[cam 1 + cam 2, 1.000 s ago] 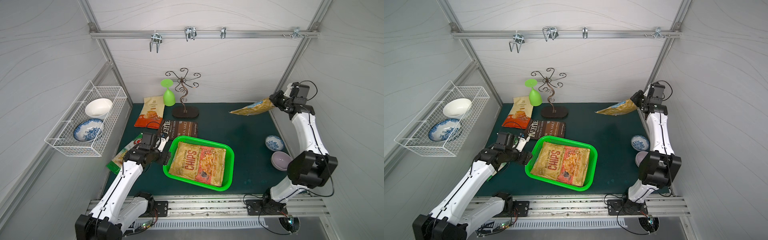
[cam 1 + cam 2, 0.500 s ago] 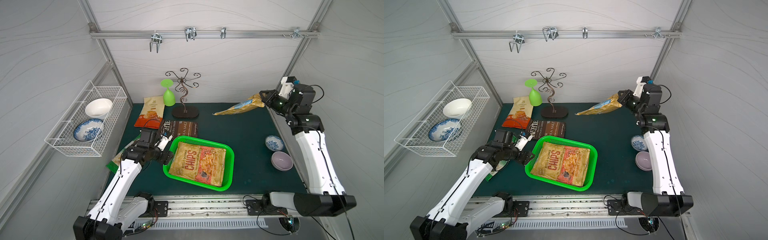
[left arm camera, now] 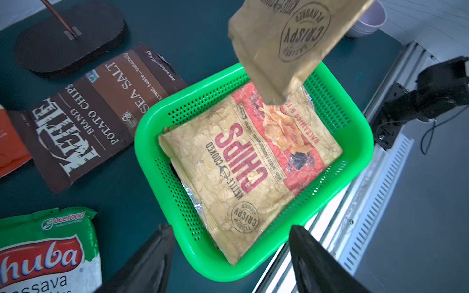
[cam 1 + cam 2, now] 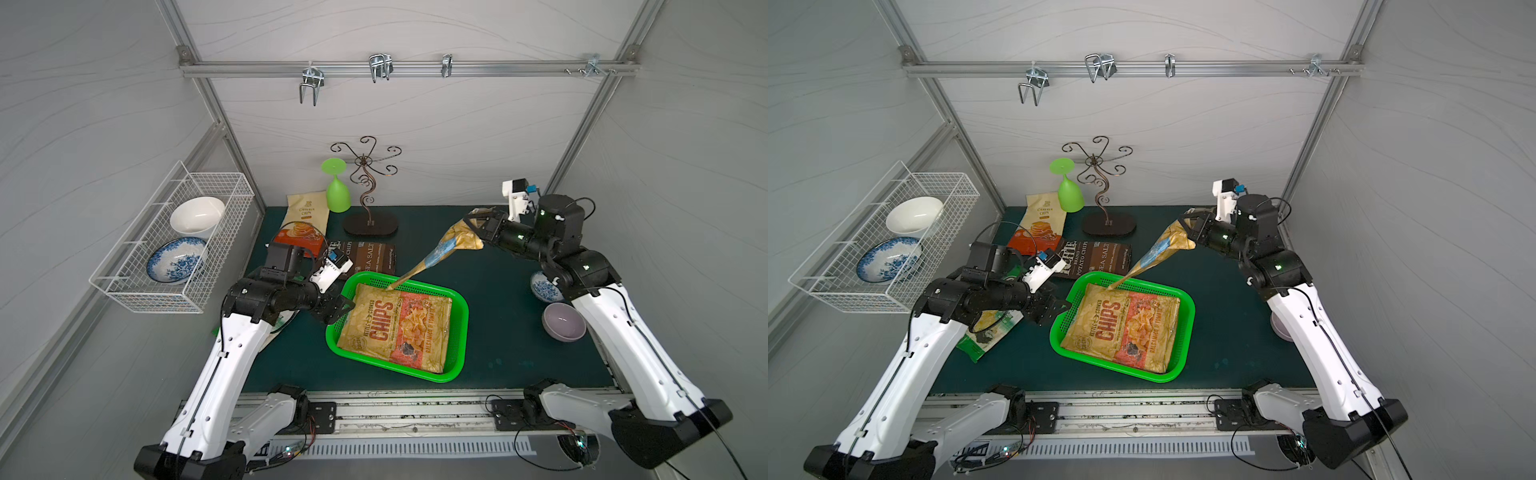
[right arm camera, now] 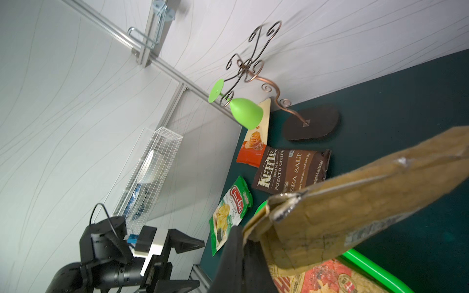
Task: Put the potato chips into the basket
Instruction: Place the potato chip in the basket.
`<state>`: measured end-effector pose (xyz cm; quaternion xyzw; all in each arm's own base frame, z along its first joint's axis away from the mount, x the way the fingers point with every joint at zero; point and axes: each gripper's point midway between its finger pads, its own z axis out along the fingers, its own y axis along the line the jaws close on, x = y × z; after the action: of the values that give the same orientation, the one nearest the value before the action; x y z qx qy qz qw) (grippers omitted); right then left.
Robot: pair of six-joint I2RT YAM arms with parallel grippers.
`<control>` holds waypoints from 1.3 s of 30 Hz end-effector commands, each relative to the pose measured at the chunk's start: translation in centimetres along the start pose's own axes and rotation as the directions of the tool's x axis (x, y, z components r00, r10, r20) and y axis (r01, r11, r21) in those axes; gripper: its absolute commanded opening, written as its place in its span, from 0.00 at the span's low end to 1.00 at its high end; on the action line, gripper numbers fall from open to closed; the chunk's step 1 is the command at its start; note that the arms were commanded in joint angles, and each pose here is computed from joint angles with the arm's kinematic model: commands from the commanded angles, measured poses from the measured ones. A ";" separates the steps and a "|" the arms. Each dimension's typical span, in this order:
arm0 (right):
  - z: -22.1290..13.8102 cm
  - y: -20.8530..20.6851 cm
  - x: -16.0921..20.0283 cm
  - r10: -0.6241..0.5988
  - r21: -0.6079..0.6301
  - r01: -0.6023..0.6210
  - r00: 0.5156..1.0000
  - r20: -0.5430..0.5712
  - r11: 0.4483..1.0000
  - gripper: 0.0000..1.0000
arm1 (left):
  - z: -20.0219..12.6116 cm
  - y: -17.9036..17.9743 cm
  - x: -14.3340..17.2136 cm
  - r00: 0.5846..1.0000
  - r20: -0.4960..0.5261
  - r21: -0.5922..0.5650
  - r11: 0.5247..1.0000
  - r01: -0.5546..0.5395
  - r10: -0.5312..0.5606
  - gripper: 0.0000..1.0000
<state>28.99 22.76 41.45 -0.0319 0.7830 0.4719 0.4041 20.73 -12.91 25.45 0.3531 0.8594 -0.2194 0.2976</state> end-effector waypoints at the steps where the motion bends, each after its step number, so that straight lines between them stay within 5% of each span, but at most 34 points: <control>1: -0.2 4.3 -0.1 -0.118 -0.128 0.123 0.992 0.046 0.984 0.00 | -0.9 -1.0 -0.8 1.000 0.028 0.030 1.000 -0.008 0.007 0.76; 6: 1.7 7.5 3.3 -0.251 -0.219 0.244 0.968 -0.004 0.945 0.00 | 0.1 3.1 0.0 0.994 0.011 -0.148 0.983 0.108 -0.107 0.77; 10: 2.7 10.3 5.5 -0.366 -0.284 0.349 0.931 -0.007 0.893 0.00 | 0.3 6.1 0.9 0.969 0.030 -0.185 0.951 0.247 -0.246 0.77; 19: 6.1 13.2 8.8 -0.496 -0.348 0.463 0.868 -0.005 0.815 0.00 | 1.8 13.2 6.2 0.856 0.003 -0.374 0.793 0.481 -0.517 0.77; 26: 8.2 13.9 9.2 -0.559 -0.334 0.536 0.829 0.030 0.776 0.00 | 2.7 14.9 8.8 0.801 -0.003 -0.436 0.721 0.538 -0.599 0.76; 39: 10.2 12.3 9.1 -0.679 -0.205 0.677 0.731 0.068 0.707 0.00 | 2.7 15.4 9.5 0.792 0.027 -0.450 0.700 0.554 -0.610 0.76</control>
<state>23.14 40.15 38.48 -0.3648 0.7032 0.3791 0.4783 26.98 -0.21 14.07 0.0069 0.9739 -0.0844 0.2106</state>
